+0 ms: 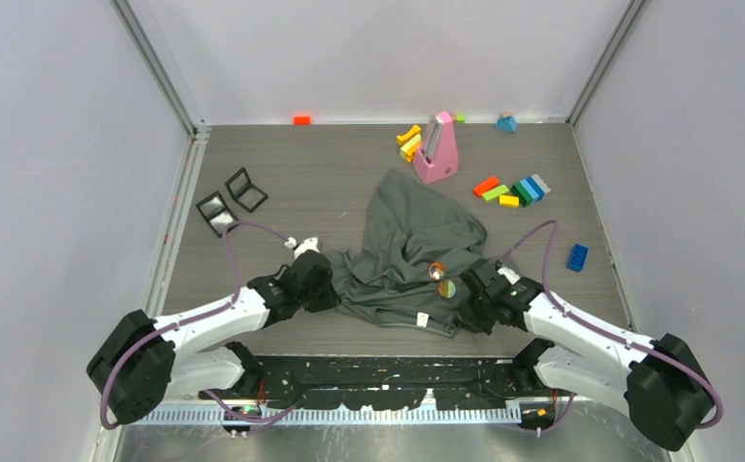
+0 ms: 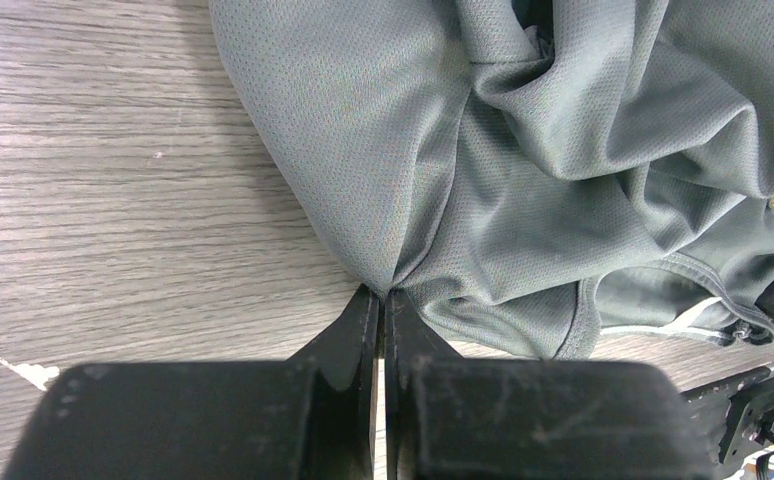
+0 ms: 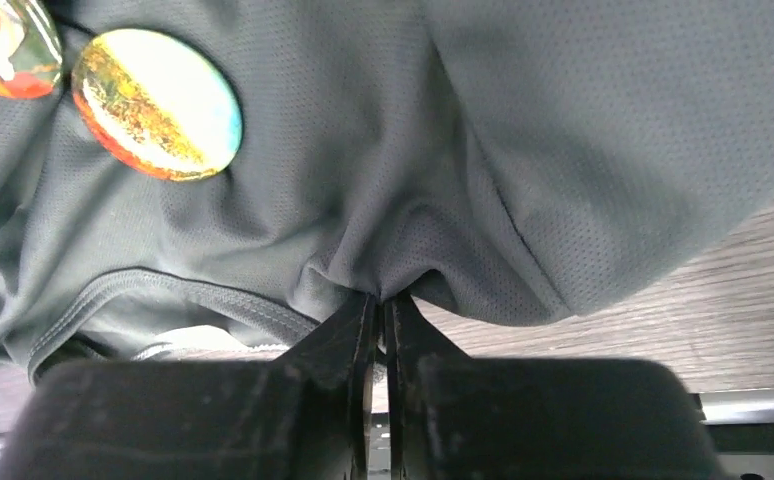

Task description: Pin the brooch onto the clothing

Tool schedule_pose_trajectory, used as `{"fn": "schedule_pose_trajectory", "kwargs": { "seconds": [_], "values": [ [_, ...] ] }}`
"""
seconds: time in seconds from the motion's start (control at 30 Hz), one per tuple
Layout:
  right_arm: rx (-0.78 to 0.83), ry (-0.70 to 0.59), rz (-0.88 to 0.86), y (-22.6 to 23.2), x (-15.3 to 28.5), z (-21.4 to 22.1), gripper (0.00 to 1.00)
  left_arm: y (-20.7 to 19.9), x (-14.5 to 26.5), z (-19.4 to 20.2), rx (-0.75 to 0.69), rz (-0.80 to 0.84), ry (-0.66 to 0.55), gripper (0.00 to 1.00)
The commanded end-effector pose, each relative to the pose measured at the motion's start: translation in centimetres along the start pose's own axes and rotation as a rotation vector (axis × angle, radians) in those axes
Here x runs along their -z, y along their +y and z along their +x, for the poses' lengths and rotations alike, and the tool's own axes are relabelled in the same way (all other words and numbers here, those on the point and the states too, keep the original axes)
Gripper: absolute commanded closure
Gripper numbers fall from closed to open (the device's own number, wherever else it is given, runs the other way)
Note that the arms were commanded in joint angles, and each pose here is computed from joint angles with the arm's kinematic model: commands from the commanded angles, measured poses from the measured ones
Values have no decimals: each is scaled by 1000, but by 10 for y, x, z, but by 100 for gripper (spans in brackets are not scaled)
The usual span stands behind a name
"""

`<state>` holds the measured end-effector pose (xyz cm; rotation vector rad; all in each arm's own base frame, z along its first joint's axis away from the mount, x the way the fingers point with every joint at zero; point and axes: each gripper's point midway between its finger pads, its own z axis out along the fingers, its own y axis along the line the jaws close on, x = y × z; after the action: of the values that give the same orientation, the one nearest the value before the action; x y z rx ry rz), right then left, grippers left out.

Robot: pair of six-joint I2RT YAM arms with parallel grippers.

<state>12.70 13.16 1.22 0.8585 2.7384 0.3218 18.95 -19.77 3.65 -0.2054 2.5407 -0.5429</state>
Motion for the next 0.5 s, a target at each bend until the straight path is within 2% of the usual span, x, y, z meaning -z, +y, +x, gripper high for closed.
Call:
{"fn": "schedule_pose_trajectory", "kwargs": {
  "seconds": [0.0, 0.13, 0.27, 0.33, 0.47],
  "values": [
    [-11, -142, -33, 14, -8, -27, 96, -11, 8, -31, -20, 9, -91, 100],
    [30, -329, -47, 38, 19, -72, 99, -18, 13, -67, -46, 10, -148, 100],
    [56, -472, -48, 61, 64, -129, 100, -36, 36, -132, -72, 22, -251, 100],
    [61, -539, -65, 73, 95, -160, 100, -57, 65, -178, -101, 53, -357, 100],
    [85, -745, -195, 115, 204, -219, 100, -97, 135, -249, -209, 123, -554, 100]
  ]
}}
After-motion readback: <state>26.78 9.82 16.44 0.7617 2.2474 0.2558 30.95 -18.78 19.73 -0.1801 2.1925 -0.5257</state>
